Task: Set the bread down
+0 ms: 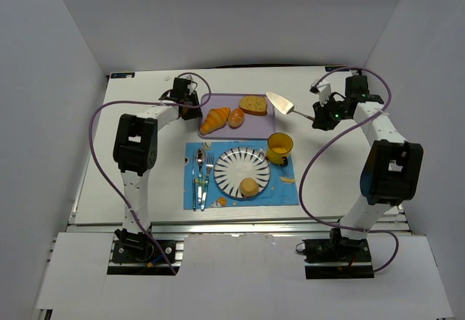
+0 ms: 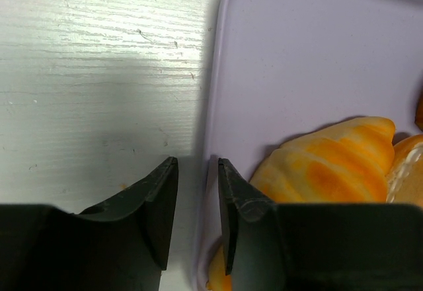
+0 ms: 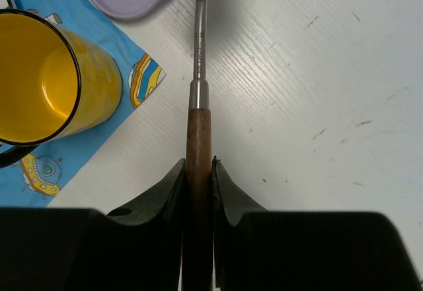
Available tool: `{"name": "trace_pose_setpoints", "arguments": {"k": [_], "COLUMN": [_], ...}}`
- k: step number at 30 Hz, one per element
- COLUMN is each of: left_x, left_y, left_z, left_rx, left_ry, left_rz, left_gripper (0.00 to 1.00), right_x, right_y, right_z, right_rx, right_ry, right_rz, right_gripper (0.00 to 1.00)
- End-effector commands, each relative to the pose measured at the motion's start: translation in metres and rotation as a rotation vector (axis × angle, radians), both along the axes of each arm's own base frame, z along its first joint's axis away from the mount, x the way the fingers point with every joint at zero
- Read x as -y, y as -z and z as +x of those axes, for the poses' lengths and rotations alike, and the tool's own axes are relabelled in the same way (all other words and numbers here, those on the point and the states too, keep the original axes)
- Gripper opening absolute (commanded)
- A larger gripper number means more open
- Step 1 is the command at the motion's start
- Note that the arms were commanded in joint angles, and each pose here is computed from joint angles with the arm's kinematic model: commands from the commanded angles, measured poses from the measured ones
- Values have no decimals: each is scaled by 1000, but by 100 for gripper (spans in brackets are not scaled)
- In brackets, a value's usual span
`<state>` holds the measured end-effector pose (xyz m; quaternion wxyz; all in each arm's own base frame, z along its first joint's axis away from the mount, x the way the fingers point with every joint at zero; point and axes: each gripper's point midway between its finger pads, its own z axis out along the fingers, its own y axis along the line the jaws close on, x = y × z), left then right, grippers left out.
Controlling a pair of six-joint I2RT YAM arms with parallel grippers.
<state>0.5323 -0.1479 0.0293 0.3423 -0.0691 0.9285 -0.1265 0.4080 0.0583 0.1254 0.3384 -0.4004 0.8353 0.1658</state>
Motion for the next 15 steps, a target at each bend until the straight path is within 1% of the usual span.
{"name": "trace_pose_setpoints", "arguments": {"k": [1,5,8,11,12,13,14,15], "left_x": [-3,-3,-10,-14,-14,-15,-17,-17], "left_y": [-39,-49,-67,-97,-107,-122,-130,-139], "left_z": [7,6,10,15,17,17,16,17], "left_rx": [71,95,143,211,236,266,283,302], "left_ry": [-19,-32,-67,-100,-110,-116,-125,-133], "left_rz": [-10,-25,-19,-32,-41,-47,-49,-56], "left_gripper": [42,49,51,56,66,73,74,80], "right_x": [-1,15,30,38,45,49,54,68], "right_y": [-27,-26,-20,-1,9,20,24,24], "right_z": [12,15,15,6,4,-3,-2,-1], "right_rx": [78,46,9,-88,-136,-172,-166,-135], "right_ry": [96,218,343,484,585,633,682,766], "right_rz": [63,97,104,104,97,84,78,37], "right_gripper": [0,0,0,0,0,0,0,0]}}
